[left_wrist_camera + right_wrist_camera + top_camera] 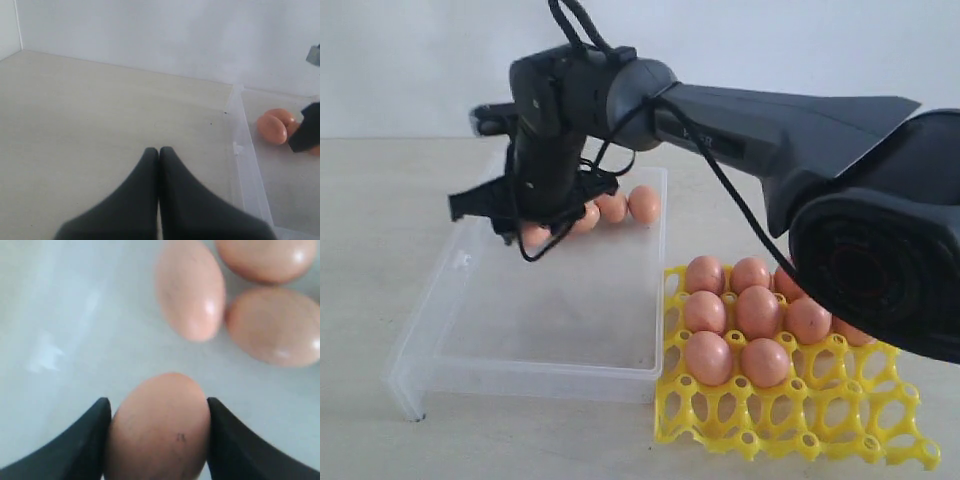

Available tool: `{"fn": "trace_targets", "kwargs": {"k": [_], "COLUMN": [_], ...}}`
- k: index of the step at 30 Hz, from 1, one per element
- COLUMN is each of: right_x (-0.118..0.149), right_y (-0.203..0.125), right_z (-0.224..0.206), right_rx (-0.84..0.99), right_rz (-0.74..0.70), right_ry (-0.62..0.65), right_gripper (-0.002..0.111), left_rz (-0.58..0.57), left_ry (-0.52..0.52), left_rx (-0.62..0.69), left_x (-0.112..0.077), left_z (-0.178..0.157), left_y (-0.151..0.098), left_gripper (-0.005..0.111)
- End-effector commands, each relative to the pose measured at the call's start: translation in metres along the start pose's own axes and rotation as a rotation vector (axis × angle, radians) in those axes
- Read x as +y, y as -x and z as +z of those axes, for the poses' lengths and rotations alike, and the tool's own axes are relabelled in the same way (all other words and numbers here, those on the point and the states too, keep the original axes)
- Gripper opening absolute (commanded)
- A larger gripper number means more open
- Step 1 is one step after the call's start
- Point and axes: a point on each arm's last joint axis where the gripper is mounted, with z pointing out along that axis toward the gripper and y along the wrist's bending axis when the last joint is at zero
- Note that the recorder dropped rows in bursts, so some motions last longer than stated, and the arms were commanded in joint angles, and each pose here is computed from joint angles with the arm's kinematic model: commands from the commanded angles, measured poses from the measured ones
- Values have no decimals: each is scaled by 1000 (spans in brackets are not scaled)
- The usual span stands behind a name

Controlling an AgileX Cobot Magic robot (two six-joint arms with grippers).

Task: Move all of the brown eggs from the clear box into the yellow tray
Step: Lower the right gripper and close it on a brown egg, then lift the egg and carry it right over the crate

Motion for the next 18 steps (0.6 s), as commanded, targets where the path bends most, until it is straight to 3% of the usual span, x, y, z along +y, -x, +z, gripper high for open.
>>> {"fn": "trace_targets", "kwargs": {"k": [1,4,7,12,14,18], "right_x": [47,84,124,129,130,144], "right_y": [16,13,2,1,3,5], "right_z": [-63,-116,-166,-184,-200,-249], "right_rx": [-310,-611,-769,-808,-852,-1033], "right_rz": [26,-29,-154,-355,-364,-406], "right_ry": [-1,-188,-119,-185,-149,84], "right_gripper": [1,1,1,0,0,0], "left_rz": [-14,-14,-14,-14,-14,-14], "left_ry": [-4,-4,-4,-4,-4,-4], "left_rx": [5,5,5,5,5,5], "left_x": [0,0,0,0,0,0], "left_z": [0,0,0,0,0,0], "left_y": [0,0,0,0,0,0], "left_gripper": [-4,-4,-4,-4,-4,-4]}}
